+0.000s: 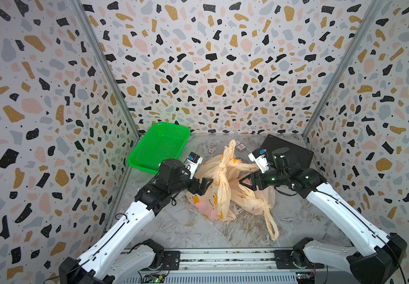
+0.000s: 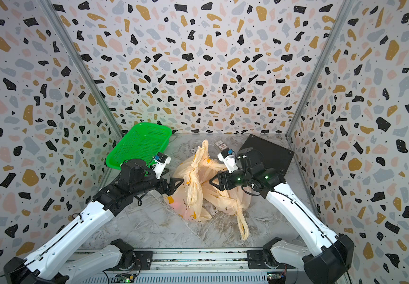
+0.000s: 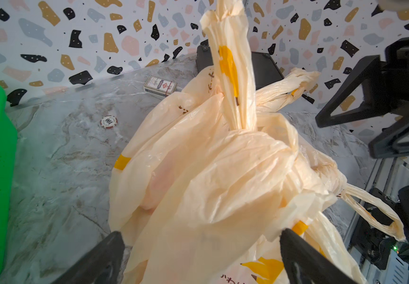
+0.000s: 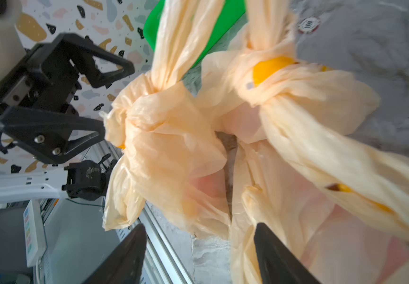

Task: Untie the knot of a plastic bag & take out the apple
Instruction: Untie the plastic bag at the center of the board.

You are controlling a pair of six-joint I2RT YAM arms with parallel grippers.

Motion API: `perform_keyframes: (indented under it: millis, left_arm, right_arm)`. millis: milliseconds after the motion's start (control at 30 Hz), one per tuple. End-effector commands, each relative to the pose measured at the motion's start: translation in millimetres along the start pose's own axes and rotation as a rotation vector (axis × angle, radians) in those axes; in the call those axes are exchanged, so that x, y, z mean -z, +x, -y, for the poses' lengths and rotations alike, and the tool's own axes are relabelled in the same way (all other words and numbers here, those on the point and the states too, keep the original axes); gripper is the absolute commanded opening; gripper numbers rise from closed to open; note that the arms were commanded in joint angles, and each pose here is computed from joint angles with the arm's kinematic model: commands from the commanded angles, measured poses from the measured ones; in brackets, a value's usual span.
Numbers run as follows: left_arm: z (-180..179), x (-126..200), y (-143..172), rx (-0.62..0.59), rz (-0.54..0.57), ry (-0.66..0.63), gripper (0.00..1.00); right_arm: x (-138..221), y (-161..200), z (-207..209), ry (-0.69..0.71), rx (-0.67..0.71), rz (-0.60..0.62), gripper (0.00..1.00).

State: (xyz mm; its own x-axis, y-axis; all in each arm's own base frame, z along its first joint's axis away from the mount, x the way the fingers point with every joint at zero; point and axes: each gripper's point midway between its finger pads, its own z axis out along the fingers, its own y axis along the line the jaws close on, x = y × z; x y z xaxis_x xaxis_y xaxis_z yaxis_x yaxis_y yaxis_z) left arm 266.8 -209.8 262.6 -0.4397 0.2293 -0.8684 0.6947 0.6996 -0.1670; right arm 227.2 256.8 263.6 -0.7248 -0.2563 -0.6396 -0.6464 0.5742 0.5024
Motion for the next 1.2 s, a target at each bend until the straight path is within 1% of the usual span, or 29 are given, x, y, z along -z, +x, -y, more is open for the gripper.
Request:
perform_keyframes:
  millis: [0, 67, 167, 233, 333, 367, 400, 467, 567, 633, 700, 733, 800, 833, 900, 1000, 1067, 1133, 1167]
  left_arm:
    - [18.7, 7.9, -31.1, -0.094, 0.064, 0.089, 0.96]
    - [21.2, 6.1, -30.4, -0.096, 0.052, 0.109, 0.95]
    - [27.7, 4.5, -27.6, -0.101, 0.061, 0.151, 0.92]
    - [29.4, 2.2, -24.9, -0.095, 0.058, 0.168, 0.91]
    - [30.5, -3.4, -21.0, -0.090, 0.044, 0.187, 0.90]
    - [30.6, -5.1, -20.8, -0.090, 0.043, 0.192, 0.89]
    - [30.3, -6.6, -21.9, -0.090, 0.046, 0.193, 0.89]
    - [27.9, -9.8, -23.6, -0.096, 0.048, 0.184, 0.88]
    - [20.5, -17.7, -24.9, -0.115, 0.037, 0.154, 0.81]
    - [11.0, -21.4, -27.2, -0.119, 0.035, 0.106, 0.79]
    - [3.9, -22.4, -33.4, -0.126, 0.060, 0.068, 0.79]
    - [0.7, -22.8, -35.8, -0.126, 0.068, 0.051, 0.79]
    - [-1.5, -23.0, -41.7, -0.131, 0.085, 0.039, 0.83]
    - [-2.5, -22.8, -44.6, -0.135, 0.093, 0.033, 0.87]
    - [-0.6, -21.3, -50.4, -0.146, 0.117, 0.039, 0.92]
    - [0.9, -25.6, -49.2, -0.155, 0.107, 0.059, 0.91]
    - [-2.1, -30.7, -41.8, -0.144, 0.072, 0.061, 0.87]
    - [-3.4, -33.1, -38.7, -0.133, 0.068, 0.074, 0.82]
    - [-4.0, -34.6, -36.4, -0.128, 0.061, 0.080, 0.75]
  right_arm:
    - [-9.0, -8.6, -27.2, -0.051, 0.089, -0.010, 0.70]
    - [-19.5, -11.4, -33.3, -0.060, 0.106, -0.019, 0.68]
    - [-31.6, -16.0, -29.5, -0.036, 0.137, -0.014, 0.58]
    - [-38.5, -19.4, -23.4, -0.011, 0.151, -0.016, 0.55]
    - [-45.0, -25.5, -22.2, -0.007, 0.165, -0.011, 0.47]
    - [-46.4, -27.6, -22.1, -0.005, 0.171, -0.004, 0.46]
    - [-47.2, -29.0, -21.9, -0.001, 0.177, 0.001, 0.44]
    - [-48.6, -29.4, -22.6, -0.003, 0.185, 0.000, 0.35]
    - [-50.9, -26.5, -26.8, -0.023, 0.193, -0.013, 0.31]
    - [-52.1, -23.2, -29.2, -0.027, 0.208, -0.027, 0.23]
    - [-53.2, -20.0, -29.6, -0.025, 0.219, -0.038, 0.20]
    - [-54.7, -18.2, -28.6, -0.025, 0.220, -0.046, 0.16]
    - [-57.9, -13.7, -27.3, -0.021, 0.226, -0.067, 0.04]
    - [-58.8, -11.5, -27.2, -0.018, 0.229, -0.078, 0.00]
    - [-59.9, -8.8, -28.1, -0.016, 0.242, -0.088, 0.00]
    - [-61.9, -3.1, -28.3, -0.011, 0.261, -0.106, 0.00]
    - [-62.1, 0.6, -29.8, -0.010, 0.277, -0.116, 0.00]
    - [-61.8, 2.4, -30.5, -0.008, 0.289, -0.118, 0.00]
    - [-61.1, 3.5, -30.9, -0.009, 0.291, -0.117, 0.00]
